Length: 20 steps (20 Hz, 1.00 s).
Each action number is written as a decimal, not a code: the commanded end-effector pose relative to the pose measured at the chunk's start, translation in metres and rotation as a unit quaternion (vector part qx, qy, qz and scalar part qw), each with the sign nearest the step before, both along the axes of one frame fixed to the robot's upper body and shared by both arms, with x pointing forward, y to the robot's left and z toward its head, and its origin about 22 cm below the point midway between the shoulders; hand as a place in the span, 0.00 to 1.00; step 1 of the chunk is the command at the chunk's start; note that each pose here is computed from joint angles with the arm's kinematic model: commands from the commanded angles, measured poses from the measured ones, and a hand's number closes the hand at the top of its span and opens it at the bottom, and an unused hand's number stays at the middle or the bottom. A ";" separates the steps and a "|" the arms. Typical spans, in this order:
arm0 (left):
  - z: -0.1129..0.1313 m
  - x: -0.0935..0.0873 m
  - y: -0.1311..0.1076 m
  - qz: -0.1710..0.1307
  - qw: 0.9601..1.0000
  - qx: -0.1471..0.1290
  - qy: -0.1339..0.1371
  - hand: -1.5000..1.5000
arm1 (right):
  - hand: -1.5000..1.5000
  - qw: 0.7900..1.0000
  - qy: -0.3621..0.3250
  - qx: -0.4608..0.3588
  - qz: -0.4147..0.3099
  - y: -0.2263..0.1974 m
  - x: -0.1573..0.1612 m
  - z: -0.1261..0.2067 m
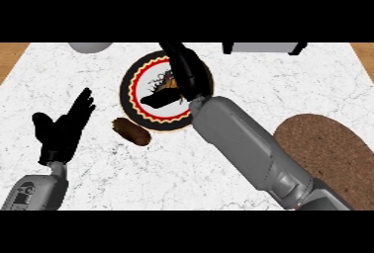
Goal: Pick the croissant from the placemat and place it in the plate
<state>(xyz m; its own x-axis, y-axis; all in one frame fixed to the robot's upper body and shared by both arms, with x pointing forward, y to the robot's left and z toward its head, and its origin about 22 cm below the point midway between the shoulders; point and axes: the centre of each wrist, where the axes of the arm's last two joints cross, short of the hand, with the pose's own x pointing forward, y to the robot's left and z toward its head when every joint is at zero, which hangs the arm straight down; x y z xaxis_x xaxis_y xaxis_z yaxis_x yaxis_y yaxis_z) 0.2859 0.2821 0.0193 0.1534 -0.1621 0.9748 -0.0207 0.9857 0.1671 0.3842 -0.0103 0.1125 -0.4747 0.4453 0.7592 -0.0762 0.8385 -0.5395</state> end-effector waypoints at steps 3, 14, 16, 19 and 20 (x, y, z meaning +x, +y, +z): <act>0.009 -0.006 0.000 0.005 1.000 0.001 -0.003 0.50 | 0.00 0.987 0.105 0.122 0.015 -0.009 0.000 0.018; -0.002 -0.023 0.008 0.003 1.000 -0.003 0.002 0.50 | 0.00 0.978 0.131 0.150 0.064 -0.055 0.016 -0.021; 0.022 0.005 -0.002 0.009 1.000 0.002 0.013 0.50 | 0.00 0.980 0.125 0.140 0.069 -0.091 0.019 -0.026; -0.004 0.000 0.004 0.014 1.000 -0.002 0.008 0.50 | 0.00 0.980 0.126 0.141 0.062 -0.087 0.021 -0.004; -0.012 -0.005 0.002 0.016 1.000 0.007 0.003 0.50 | 0.00 0.979 0.137 0.136 0.065 -0.091 0.016 -0.020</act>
<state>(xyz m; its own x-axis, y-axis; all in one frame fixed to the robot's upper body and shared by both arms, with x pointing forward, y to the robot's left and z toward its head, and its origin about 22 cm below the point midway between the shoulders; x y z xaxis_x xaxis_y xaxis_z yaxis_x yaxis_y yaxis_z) 0.2826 0.2856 0.0177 0.1662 -0.1626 0.9726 -0.0409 0.9843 0.1716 0.4036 -0.0909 0.0955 -0.2837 0.1479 0.9474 -0.2988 0.9252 -0.2339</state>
